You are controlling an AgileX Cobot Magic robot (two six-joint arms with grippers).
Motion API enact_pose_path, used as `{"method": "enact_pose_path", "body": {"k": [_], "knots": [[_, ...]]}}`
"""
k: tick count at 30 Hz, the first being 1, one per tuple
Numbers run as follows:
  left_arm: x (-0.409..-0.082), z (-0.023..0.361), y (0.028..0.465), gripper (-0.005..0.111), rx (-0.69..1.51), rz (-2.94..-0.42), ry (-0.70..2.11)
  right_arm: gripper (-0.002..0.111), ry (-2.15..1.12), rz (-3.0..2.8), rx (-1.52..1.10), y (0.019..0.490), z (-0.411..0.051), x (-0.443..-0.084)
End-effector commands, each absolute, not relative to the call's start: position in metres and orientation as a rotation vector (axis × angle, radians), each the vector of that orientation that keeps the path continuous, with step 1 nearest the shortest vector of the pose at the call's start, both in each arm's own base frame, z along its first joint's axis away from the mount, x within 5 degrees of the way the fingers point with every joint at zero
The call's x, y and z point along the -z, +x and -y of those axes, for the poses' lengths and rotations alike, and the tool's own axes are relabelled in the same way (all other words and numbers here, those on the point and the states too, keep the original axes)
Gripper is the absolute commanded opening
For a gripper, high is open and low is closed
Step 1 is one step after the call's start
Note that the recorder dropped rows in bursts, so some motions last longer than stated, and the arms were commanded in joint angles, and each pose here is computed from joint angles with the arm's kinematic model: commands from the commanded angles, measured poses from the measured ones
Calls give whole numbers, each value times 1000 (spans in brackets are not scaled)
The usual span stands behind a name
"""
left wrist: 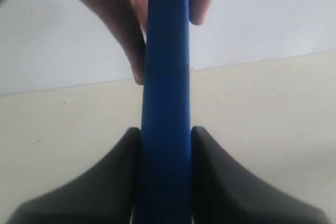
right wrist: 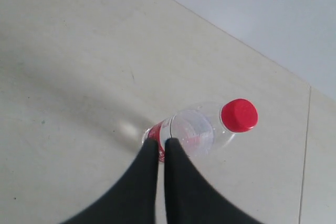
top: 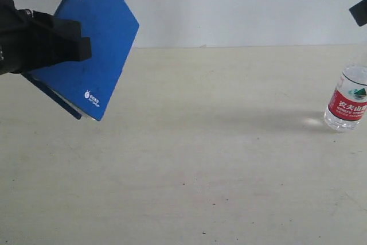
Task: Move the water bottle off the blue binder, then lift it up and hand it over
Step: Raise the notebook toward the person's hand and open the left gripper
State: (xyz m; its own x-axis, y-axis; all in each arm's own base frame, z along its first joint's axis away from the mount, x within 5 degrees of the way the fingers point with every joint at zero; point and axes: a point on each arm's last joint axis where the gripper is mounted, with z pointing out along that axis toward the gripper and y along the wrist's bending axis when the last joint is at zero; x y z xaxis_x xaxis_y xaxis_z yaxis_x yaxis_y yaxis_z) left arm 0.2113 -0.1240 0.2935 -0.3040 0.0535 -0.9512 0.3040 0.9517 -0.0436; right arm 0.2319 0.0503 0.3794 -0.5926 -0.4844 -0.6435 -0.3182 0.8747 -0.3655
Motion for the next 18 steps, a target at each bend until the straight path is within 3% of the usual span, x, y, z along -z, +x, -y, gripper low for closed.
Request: {"method": "enact_pose_path", "body": {"k": [1,11,18], "knots": [[-289,132,216,4,235,-1873,325,1,-576,-2279,303,230,-47,-379],[-292,131,218,4,157,-1823,387,1,-589,-2297,313,228,-46,-377],[-293,139,214,4,83,-1733,665,1,-603,-2277,333,226,-44,-381]]}}
